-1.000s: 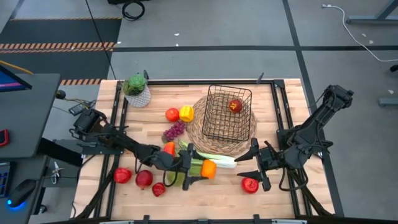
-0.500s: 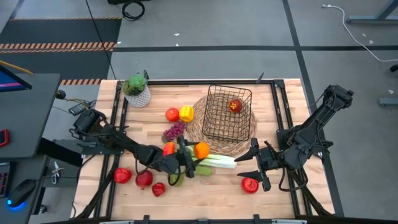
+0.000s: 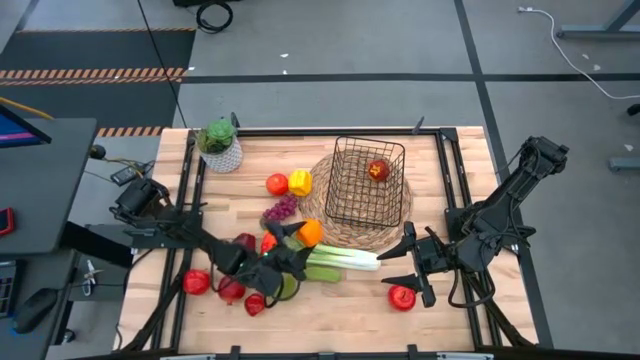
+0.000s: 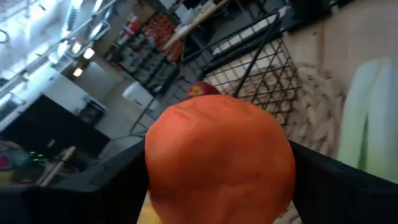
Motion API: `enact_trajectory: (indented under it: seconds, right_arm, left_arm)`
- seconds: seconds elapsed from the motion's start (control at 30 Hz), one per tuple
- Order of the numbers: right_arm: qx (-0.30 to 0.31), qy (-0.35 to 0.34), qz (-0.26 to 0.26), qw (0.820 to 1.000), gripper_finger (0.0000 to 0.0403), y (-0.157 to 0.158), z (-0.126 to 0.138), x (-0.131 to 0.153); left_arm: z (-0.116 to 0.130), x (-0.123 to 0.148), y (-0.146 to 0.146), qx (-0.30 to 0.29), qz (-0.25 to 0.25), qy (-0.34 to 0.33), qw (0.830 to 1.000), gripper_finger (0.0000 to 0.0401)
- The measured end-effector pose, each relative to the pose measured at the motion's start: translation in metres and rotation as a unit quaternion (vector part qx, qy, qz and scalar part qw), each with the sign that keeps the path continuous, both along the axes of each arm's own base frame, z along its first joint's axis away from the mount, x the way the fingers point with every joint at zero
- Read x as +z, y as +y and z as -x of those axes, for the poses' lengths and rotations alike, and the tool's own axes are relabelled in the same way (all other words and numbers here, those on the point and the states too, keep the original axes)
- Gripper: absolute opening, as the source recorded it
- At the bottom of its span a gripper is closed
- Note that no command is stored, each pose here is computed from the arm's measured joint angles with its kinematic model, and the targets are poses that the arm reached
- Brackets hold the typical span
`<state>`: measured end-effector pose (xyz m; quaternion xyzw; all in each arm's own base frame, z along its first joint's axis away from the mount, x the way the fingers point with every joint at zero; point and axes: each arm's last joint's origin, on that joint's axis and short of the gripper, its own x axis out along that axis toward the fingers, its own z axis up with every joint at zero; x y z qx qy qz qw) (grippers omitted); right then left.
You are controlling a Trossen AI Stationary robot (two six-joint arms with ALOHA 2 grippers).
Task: Build produce basket
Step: Put the orange into the wire basket
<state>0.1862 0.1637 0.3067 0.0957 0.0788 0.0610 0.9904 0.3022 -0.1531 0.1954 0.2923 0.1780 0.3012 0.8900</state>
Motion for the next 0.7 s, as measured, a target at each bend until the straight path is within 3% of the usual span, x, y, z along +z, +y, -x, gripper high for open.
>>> enact_trajectory:
  seconds: [0.23,0.6,0.7]
  right_arm:
    - [0.000,0.000,0.000,1.000,0.0247,0.000,0.000,0.000]
    - [0.000,0.000,0.000,1.000,0.0247,0.000,0.000,0.000]
    - [0.000,0.001,0.000,1.000,0.0247,0.000,0.000,0.000]
  left_arm:
    - [0.007,0.010,-0.019,0.004,-0.051,0.015,0.999,0.0328]
    - [0.004,0.038,-0.052,-0.019,-0.066,0.005,0.998,0.0328]
    - [0.000,0.036,-0.063,-0.025,-0.091,0.024,0.995,0.0328]
